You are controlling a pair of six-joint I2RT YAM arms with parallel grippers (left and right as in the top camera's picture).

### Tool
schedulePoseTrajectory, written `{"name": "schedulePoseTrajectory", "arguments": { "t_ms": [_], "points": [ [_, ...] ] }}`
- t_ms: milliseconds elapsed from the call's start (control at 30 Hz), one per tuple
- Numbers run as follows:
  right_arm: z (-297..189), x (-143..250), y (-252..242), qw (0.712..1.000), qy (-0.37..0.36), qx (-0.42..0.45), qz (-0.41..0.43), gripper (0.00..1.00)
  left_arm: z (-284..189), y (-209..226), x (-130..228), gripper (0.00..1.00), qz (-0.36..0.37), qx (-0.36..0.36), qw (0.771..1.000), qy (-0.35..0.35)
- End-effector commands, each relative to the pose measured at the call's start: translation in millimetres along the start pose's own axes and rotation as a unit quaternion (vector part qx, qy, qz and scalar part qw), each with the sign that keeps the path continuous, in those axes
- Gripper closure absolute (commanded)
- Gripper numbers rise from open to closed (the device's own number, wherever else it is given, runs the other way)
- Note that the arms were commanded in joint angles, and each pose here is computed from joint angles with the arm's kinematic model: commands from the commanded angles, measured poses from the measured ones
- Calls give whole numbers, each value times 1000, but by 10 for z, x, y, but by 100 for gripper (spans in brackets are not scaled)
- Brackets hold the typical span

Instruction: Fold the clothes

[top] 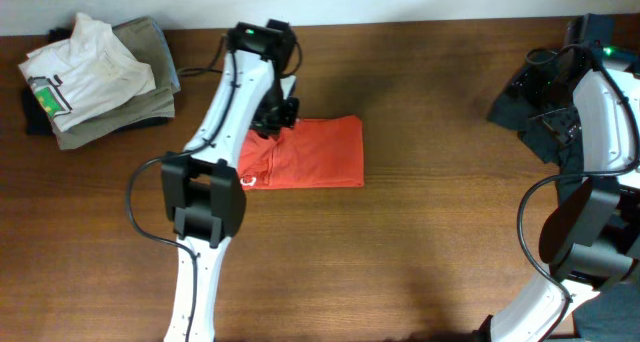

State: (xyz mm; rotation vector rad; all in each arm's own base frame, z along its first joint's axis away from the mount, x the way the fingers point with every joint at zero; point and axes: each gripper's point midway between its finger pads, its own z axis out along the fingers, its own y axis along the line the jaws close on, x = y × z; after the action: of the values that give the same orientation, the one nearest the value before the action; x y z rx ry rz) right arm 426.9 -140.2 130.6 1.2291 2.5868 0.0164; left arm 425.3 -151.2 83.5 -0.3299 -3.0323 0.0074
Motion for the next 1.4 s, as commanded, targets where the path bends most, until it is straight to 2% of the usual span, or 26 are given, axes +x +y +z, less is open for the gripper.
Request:
{"name": "schedulePoseTrajectory", "arguments": {
  "t_ms": [0,100,233,433,567,1100,1233,1267,1367],
  "points": [
    [-29,-29,-16,1000,-6,4,5,1,-26,-229,-4,99,12,-3,1000,-9],
    [-29,-28,-16,1000,-6,4,5,1,-23,-345,14,99,26,-9,1000,-10],
    [-29,-29,-15,1000,-6,3,5,1,-81,-266,5,99,13,-36,999,-20],
    [-29,-29,-15,1000,-6,3,5,1,-574,-214,-33,99,5,-27,997,-76],
    [-29,-28,-16,1000,-6,4,5,1,-753,-371,-10,99,22,-23,995,-98],
    [-29,-29,-15,1000,-6,3,5,1,-631,-1208,-88,99,105,-23,984,-142],
    [-29,-29,-15,1000,-6,3,5,1,-406,-1272,-116,95,112,-28,986,-123],
    [-29,-29,-15,1000,-6,3,5,1,-315,-1299,-109,90,114,-27,987,-113],
    [-29,-29,-15,1000,-6,3,5,1,-163,-1430,-72,90,122,-7,988,-92]
  ]
}}
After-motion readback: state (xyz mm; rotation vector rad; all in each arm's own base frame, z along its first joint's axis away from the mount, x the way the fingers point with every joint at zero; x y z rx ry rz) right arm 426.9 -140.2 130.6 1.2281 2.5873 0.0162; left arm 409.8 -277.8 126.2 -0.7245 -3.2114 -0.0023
